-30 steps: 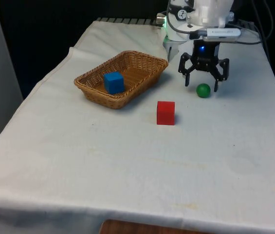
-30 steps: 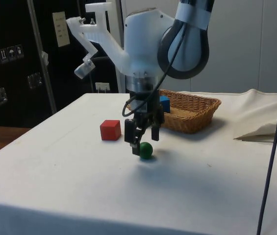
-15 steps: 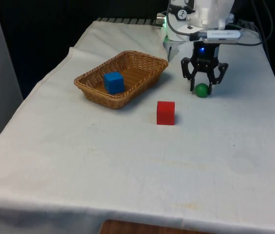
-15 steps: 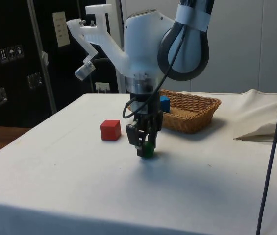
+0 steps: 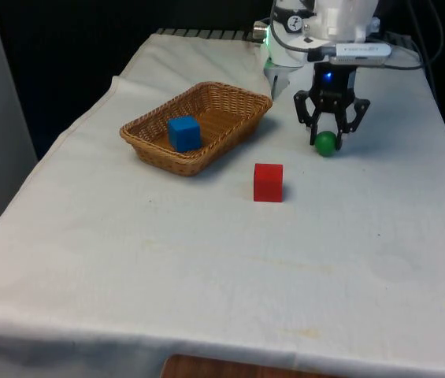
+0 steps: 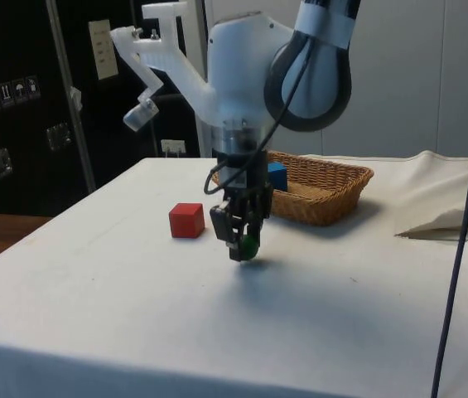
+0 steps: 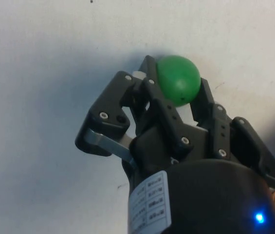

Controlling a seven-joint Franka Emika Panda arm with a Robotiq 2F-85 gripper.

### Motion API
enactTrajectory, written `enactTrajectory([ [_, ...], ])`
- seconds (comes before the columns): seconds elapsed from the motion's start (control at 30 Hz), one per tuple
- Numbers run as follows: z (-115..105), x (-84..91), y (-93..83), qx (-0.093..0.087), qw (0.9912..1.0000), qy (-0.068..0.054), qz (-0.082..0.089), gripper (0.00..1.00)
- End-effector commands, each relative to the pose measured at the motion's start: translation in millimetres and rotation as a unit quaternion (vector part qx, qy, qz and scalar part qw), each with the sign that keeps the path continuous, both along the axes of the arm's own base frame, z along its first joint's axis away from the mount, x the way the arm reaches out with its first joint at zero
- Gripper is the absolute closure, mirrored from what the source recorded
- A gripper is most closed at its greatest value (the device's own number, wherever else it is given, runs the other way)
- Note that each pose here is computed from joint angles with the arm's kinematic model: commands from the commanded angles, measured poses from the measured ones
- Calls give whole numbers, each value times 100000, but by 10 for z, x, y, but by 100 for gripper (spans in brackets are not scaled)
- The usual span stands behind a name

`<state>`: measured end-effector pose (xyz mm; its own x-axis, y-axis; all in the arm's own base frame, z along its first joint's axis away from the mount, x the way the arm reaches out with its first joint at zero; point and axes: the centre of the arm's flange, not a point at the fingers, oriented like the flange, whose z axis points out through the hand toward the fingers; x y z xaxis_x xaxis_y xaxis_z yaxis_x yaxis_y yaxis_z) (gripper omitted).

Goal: Place all non-red objects into the basket.

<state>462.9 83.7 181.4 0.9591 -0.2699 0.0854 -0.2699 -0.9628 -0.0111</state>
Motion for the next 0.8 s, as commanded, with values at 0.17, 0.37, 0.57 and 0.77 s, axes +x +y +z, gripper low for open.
enactTrajectory([
  [0.17,274,-9,-2,-75,99995,1006,-139,100],
  [0.37,455,-9,-3,-141,99986,1658,-171,100],
  [0.57,627,-21,-1,-194,99975,2208,-247,100],
  [0.77,758,-45,-11,-286,99961,2753,-264,100],
])
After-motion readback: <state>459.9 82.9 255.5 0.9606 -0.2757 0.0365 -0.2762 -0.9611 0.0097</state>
